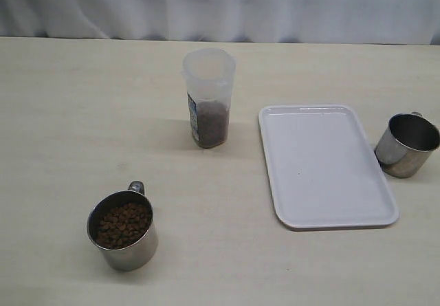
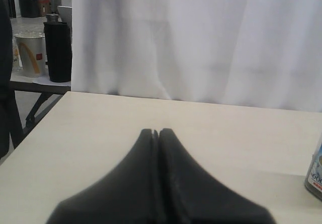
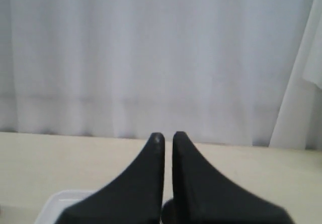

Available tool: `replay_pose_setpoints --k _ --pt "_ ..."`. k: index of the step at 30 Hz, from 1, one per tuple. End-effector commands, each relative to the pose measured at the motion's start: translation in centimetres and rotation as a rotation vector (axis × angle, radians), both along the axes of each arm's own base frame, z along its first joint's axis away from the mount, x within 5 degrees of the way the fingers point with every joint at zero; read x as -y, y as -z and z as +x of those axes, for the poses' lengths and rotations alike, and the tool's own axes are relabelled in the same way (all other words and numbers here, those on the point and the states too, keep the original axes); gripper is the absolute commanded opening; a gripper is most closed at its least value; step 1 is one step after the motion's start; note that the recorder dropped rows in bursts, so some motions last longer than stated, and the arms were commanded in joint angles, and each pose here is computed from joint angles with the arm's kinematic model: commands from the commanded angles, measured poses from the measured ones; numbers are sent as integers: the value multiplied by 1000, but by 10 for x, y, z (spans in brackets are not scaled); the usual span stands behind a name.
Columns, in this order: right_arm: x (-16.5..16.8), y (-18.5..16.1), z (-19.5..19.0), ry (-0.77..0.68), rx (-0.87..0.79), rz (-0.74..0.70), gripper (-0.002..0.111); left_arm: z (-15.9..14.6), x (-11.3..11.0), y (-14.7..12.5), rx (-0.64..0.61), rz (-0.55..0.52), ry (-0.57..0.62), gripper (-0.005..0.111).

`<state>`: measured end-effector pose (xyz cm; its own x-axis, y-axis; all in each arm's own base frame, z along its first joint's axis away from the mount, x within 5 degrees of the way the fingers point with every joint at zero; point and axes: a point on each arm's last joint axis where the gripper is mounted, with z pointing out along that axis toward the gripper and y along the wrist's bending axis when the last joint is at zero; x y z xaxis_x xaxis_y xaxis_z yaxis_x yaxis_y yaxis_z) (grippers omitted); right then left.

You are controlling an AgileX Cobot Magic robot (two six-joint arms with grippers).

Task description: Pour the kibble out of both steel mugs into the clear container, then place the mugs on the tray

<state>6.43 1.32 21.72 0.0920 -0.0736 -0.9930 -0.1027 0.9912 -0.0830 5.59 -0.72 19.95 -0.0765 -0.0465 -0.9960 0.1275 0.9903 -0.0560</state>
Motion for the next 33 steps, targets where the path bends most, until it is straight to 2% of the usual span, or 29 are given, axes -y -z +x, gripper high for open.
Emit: replay_pose_setpoints --k 1,12,16,17,19,20,21,23,25,26,28,33 --pt "-4 3 -9 -42 19 -29 4 0 0 -1 17 -8 1 0" --pt "-4 5 -7 -52 -16 24 4 0 0 -1 14 -8 1 0" --pt "-10 -2 -9 -131 34 193 4 0 0 -1 14 -8 1 0" --pt "-11 -5 -10 -153 59 201 4 0 0 -1 14 -8 1 0" --pt "-14 -7 -11 -179 101 113 4 0 0 -1 14 -8 1 0" --pt "-13 -10 -11 -152 147 13 4 0 0 -1 14 -8 1 0" --pt "-9 -10 -10 -103 152 -18 4 0 0 -1 14 -8 1 0" --pt "8 -5 -7 79 87 37 4 0 0 -1 14 -8 1 0" --pt "23 10 -6 247 -77 79 4 0 0 -1 14 -8 1 0" --pt "25 16 -7 275 -134 152 4 0 0 -1 14 -8 1 0" --pt "24 17 -7 267 -141 214 4 0 0 -1 14 -8 1 0" --pt "21 20 -7 234 -180 244 4 0 0 -1 21 0 1 0"
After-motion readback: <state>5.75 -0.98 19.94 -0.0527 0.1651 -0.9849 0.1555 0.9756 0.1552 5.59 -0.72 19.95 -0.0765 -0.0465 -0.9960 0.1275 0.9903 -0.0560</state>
